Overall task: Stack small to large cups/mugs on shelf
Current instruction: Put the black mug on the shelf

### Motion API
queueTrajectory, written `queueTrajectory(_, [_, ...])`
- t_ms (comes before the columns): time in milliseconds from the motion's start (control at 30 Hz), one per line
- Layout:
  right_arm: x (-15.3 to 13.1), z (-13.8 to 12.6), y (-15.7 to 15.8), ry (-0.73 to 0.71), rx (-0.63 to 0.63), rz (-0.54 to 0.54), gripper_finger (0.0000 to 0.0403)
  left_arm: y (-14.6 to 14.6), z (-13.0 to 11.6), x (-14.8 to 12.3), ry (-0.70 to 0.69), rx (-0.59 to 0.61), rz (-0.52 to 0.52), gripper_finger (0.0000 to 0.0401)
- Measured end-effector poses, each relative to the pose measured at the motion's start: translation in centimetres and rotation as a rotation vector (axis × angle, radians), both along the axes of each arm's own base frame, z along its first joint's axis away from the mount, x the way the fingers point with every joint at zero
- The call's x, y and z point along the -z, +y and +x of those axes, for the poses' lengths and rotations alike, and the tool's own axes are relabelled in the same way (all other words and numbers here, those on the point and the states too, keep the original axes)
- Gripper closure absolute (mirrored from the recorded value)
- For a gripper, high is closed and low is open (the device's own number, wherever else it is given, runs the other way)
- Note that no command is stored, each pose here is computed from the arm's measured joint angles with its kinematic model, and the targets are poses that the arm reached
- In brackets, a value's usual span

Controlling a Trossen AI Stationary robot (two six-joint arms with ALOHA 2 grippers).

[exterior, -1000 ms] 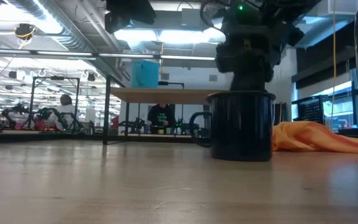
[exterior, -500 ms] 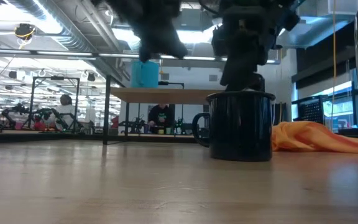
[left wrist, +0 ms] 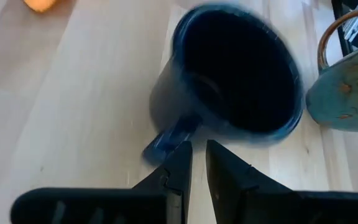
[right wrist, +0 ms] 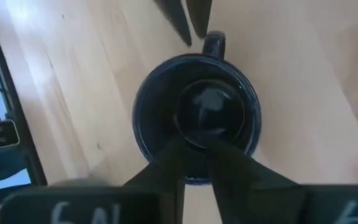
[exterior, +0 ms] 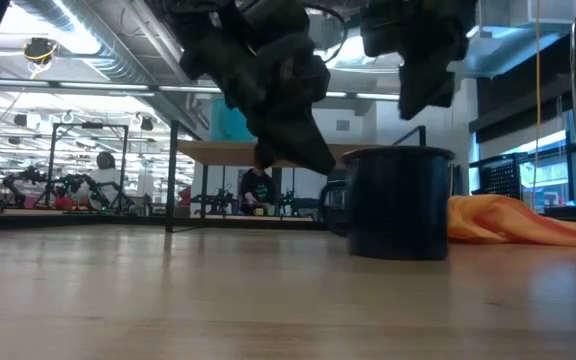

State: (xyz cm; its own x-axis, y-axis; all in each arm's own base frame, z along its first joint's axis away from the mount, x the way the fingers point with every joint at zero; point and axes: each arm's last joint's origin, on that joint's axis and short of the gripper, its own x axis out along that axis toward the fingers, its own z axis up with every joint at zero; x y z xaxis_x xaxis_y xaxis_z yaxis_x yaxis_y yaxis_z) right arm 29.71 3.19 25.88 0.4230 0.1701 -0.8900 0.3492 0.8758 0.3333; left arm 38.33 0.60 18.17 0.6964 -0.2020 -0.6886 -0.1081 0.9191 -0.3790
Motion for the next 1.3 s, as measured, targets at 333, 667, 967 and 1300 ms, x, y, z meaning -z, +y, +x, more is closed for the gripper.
queueTrajectory(333, [0.2,-1.5,3.4,0.116,0.045,0.001,0.0363,0.0,0.4,-0.5,-0.063,-0.010,-0.007,0.0360])
queueTrajectory(667, [0.3,-2.6,4.9,0.194,0.100,0.016,0.0375,1.7,0.7,-0.1,-0.086,-0.068,0.060,0.0360])
queueTrajectory(967, [0.6,-2.8,5.4,0.213,0.166,0.038,0.0396,2.2,1.8,2.2,-0.096,-0.024,-0.010,0.0360])
queueTrajectory(1300, [2.6,-3.0,5.6,0.233,0.155,0.134,0.0397,0.8,2.2,3.2,-0.088,0.023,-0.081,0.0360])
